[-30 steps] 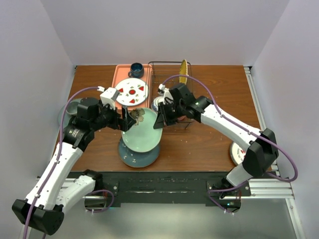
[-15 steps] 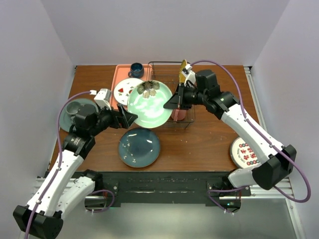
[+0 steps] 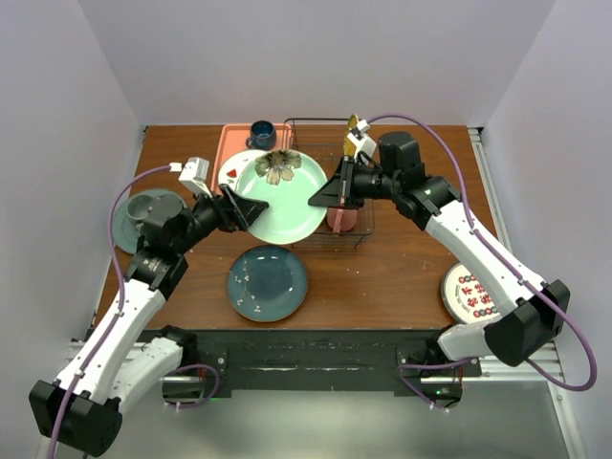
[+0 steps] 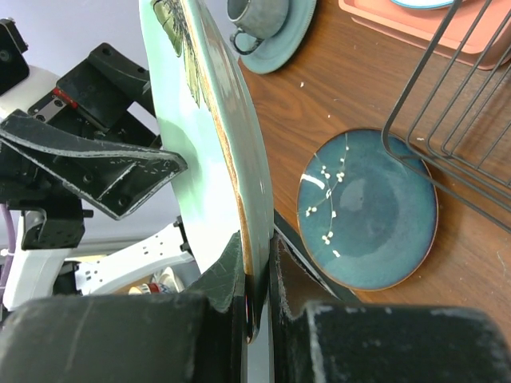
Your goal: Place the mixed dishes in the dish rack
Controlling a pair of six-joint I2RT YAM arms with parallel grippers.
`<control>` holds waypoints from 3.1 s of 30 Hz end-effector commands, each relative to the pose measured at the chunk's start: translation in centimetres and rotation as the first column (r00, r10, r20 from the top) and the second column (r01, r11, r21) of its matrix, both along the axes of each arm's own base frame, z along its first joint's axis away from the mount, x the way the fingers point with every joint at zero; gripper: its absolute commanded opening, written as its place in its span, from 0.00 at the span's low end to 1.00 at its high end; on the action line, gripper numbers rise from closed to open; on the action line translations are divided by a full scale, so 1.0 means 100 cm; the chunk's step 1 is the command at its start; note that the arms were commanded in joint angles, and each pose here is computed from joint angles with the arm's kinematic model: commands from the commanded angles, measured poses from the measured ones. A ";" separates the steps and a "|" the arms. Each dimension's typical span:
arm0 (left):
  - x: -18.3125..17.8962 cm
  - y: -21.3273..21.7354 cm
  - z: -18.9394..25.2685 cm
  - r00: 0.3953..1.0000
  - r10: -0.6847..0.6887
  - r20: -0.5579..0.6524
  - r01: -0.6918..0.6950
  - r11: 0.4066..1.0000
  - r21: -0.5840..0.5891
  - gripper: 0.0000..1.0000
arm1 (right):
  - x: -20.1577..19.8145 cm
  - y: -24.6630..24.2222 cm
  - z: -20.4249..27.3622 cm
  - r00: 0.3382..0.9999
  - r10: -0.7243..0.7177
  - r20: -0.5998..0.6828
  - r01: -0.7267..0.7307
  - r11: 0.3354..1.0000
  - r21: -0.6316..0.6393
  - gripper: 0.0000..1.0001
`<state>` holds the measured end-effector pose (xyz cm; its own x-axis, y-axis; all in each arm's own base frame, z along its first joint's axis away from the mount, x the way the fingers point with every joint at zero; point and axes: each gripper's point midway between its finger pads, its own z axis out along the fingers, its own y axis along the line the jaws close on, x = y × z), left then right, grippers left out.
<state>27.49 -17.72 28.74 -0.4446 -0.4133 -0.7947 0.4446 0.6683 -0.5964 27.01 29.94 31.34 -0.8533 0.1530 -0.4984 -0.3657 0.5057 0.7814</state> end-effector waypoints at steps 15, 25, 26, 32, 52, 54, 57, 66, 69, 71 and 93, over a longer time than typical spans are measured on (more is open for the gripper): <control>-0.014 -0.032 0.049 0.979 -0.187 0.081 0.199 0.963 -0.179 0.00 | -0.009 0.006 0.079 0.981 0.024 0.194 -0.069 0.970 0.231 0.00; -0.027 -0.045 0.070 0.953 -0.286 0.100 0.302 0.890 -0.342 0.00 | -0.008 0.007 0.093 0.955 0.021 0.297 -0.107 0.956 0.275 0.35; -0.028 -0.045 0.068 0.952 -0.291 0.095 0.306 0.886 -0.349 0.00 | -0.008 0.008 0.093 0.954 0.022 0.300 -0.109 0.955 0.276 0.35; -0.033 -0.049 0.071 0.939 -0.329 0.104 0.341 0.846 -0.409 0.00 | -0.002 0.010 0.094 0.943 0.007 0.334 -0.109 0.952 0.287 0.47; 0.011 -0.007 0.052 1.000 0.004 -0.025 -0.005 0.998 -0.062 1.00 | 0.075 -0.049 0.107 0.830 -0.354 0.432 0.386 0.922 0.014 0.00; 0.020 0.008 0.063 0.996 0.093 -0.004 -0.093 0.996 -0.004 1.00 | 0.095 -0.056 0.113 0.794 -0.398 0.459 0.459 0.888 -0.023 0.00; 0.025 0.027 0.056 0.982 0.185 -0.031 -0.181 0.978 0.102 1.00 | 0.123 -0.072 0.105 0.736 -0.449 0.506 0.578 0.806 -0.127 0.00; 0.029 0.049 0.035 0.956 0.283 -0.071 -0.260 0.937 0.235 1.00 | 0.169 -0.103 0.072 0.616 -0.470 0.633 0.775 0.506 -0.379 0.00; 0.031 0.048 0.029 0.956 0.279 -0.088 -0.248 0.934 0.257 1.00 | 0.179 -0.105 0.062 0.603 -0.448 0.660 0.789 0.456 -0.411 0.00; 0.032 0.047 0.028 0.957 0.273 -0.094 -0.241 0.934 0.264 1.00 | 0.188 -0.107 0.055 0.596 -0.428 0.679 0.797 0.415 -0.438 0.00; 0.038 0.042 0.010 0.957 0.255 -0.139 -0.207 0.934 0.290 1.00 | 0.260 -0.094 0.004 0.508 -0.363 0.781 0.861 0.231 -0.453 0.00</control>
<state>30.85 -13.26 28.34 -0.5257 -0.3161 -0.7898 0.1311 0.8872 -0.4424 51.22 20.95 25.38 -0.4891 -0.1847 -0.8524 0.1169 0.9546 -0.2740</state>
